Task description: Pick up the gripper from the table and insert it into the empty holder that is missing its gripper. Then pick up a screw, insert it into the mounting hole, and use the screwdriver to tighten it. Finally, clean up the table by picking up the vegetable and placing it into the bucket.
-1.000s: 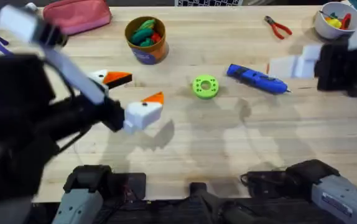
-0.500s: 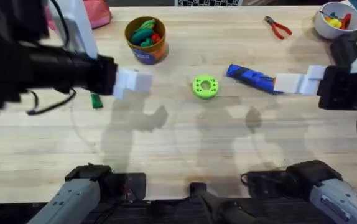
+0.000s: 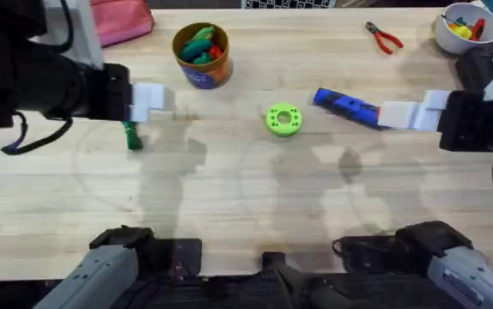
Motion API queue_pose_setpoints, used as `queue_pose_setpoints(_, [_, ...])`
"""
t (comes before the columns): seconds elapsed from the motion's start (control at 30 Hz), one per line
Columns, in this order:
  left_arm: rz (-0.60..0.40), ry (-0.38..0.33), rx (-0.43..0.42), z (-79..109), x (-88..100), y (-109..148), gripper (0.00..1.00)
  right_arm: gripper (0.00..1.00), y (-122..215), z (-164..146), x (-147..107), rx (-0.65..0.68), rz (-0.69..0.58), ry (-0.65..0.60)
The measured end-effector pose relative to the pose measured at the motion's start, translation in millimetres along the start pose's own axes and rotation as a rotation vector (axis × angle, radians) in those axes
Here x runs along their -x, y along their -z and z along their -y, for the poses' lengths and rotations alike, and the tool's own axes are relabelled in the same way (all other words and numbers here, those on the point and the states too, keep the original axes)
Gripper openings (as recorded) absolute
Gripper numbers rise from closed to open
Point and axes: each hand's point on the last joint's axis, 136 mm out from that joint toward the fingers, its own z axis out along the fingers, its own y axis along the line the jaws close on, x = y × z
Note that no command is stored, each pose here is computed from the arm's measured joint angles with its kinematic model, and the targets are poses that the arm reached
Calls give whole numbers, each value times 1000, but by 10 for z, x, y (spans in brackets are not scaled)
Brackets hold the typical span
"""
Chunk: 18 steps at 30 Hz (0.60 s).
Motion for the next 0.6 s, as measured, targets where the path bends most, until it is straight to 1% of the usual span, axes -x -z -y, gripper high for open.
queue_pose_setpoints(0.1, [-27,129,105,-292,-37,-40,985,991,0,0,0,0,0,0])
queue_pose_setpoints(0.17, [-64,216,156,-489,-95,-96,985,991,0,0,1,0,0,-2])
queue_pose_setpoints(0.23, [-110,296,186,-662,-149,-195,985,991,0,0,1,0,0,-3])
queue_pose_setpoints(0.3, [-152,350,199,-784,-185,-315,985,991,0,1,0,0,0,-3])
queue_pose_setpoints(0.43, [-243,419,206,-970,-239,-654,985,992,0,0,1,0,0,-3])
queue_pose_setpoints(0.53, [-275,442,208,-1074,-221,-934,985,991,0,0,1,0,0,-3])
queue_pose_setpoints(0.6, [-287,454,204,-1111,-203,-1107,985,991,0,0,0,0,0,-3])
